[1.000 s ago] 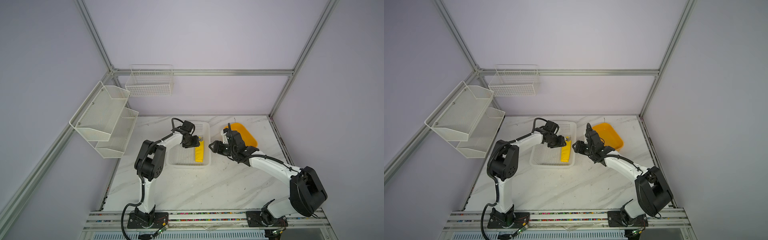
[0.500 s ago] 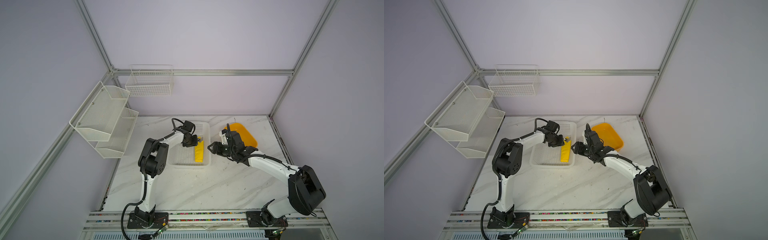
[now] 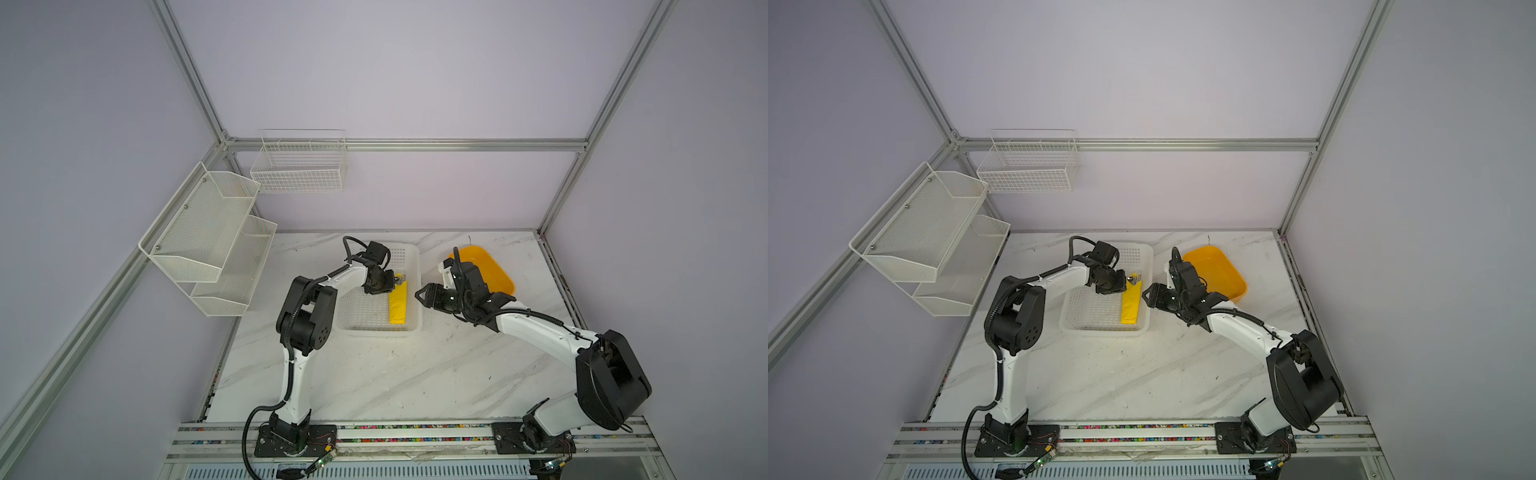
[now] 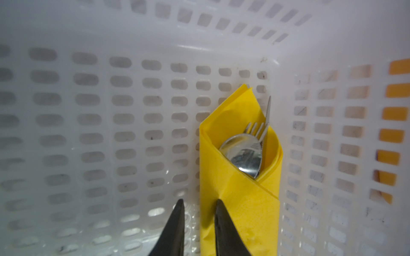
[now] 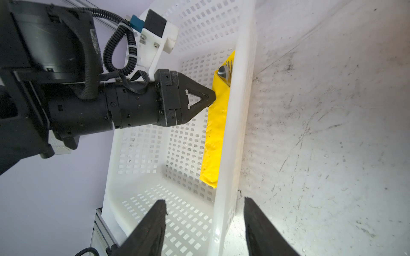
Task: Place the utensils on the paper napkin and roll it up
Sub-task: 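Open the left gripper to release the roll and lift away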
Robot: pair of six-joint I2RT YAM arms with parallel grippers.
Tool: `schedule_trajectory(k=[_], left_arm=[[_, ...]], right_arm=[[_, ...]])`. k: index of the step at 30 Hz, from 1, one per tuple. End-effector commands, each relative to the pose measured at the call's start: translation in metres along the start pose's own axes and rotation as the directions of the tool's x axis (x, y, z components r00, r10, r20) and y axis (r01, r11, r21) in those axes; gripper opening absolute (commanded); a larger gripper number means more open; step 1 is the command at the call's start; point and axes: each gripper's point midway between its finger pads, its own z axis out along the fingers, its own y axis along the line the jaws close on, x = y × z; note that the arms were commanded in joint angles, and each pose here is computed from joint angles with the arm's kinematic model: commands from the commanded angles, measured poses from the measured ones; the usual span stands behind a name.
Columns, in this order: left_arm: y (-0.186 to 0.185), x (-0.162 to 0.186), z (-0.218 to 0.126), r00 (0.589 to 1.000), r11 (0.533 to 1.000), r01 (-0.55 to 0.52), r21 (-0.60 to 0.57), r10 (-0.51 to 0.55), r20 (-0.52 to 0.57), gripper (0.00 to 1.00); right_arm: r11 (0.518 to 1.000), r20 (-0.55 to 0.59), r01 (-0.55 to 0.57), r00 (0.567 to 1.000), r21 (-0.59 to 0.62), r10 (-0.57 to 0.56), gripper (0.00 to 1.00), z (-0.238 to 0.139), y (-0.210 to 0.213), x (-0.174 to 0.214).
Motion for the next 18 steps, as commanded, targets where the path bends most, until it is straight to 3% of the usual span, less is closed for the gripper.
schedule_trajectory(k=[1, 8, 18], left_arm=[[-0.016, -0.024, -0.027, 0.997, 0.999, -0.032, 0.035, 0.03, 0.069, 0.29], [-0.034, -0.043, -0.091, 0.976, 0.995, -0.074, 0.071, 0.057, 0.21, 0.39], [-0.033, -0.019, -0.157, 0.926, 0.986, -0.106, 0.132, 0.05, 0.374, 0.4]], right_arm=[[0.999, 0.102, 0.044, 0.994, -0.017, -0.042, 0.58, -0.024, 0.016, -0.021], [0.997, 0.28, 0.055, 0.958, 0.053, -0.067, 0.58, -0.068, 0.016, -0.047], [0.99, 0.473, 0.054, 0.874, 0.131, -0.11, 0.63, -0.127, 0.004, -0.062]])
